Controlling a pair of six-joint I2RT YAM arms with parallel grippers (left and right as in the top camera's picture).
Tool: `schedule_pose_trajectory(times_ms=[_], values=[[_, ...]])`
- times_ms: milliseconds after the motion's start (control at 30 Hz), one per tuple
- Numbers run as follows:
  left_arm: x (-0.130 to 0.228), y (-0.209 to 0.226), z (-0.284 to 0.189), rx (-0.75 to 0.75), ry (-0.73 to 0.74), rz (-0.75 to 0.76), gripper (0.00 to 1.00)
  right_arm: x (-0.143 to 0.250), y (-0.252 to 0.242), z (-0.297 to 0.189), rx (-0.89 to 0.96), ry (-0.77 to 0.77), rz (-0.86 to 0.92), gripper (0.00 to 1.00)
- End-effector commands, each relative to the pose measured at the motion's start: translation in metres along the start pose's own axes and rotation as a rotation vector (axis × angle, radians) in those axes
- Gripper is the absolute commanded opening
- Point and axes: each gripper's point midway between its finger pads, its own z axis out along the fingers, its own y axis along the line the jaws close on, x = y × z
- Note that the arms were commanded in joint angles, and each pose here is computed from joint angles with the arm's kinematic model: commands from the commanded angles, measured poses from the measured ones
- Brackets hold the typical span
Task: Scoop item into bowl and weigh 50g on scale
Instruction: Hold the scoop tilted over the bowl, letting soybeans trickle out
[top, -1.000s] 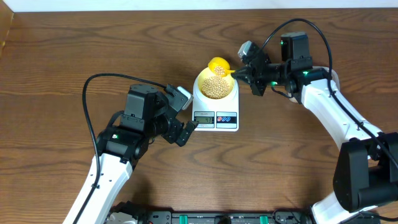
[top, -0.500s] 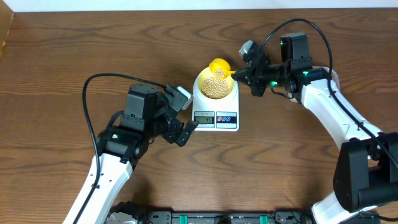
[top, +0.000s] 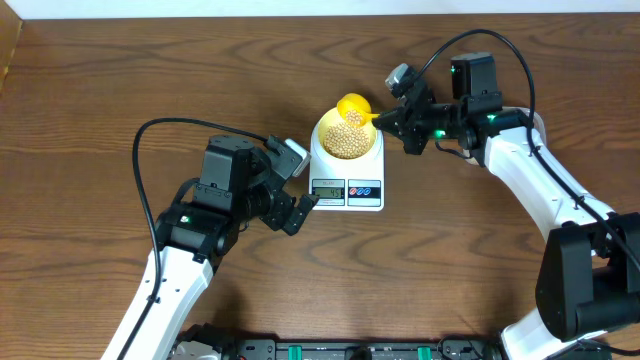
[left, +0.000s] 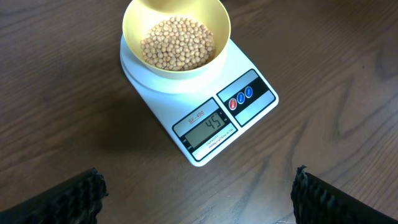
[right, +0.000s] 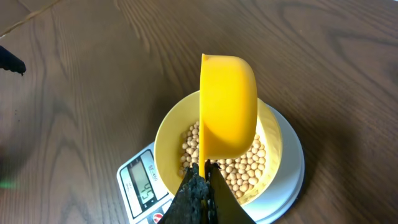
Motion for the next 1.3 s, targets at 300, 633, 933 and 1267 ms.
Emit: schedule_pose_trajectory(times_ms=[300, 633, 933, 1267], values=[[-0.0027, 0.0005, -0.0024, -0.001, -0.011, 0.003, 0.98, 0.0008, 0.0024, 0.0026, -0.017, -0.001, 0.005, 0.01], [-0.0027, 0.0005, -0.0024, -0.001, -0.011, 0.003, 0.98, 0.0008, 0.0024, 0.0026, -0.017, -0.003, -0.169, 0.01], [-0.0028, 0.0004, -0.0024, -0.001, -0.012, 0.003, 0.98, 0.0036, -0.0046, 0.0025, 0.022, 0.018, -0.246, 0.01], [-0.0027, 0.0005, -0.0024, -0.001, -0.011, 0.003, 0.98, 0.0037, -0.0045, 0.0025, 0.022, 0.018, -0.221, 0.01]])
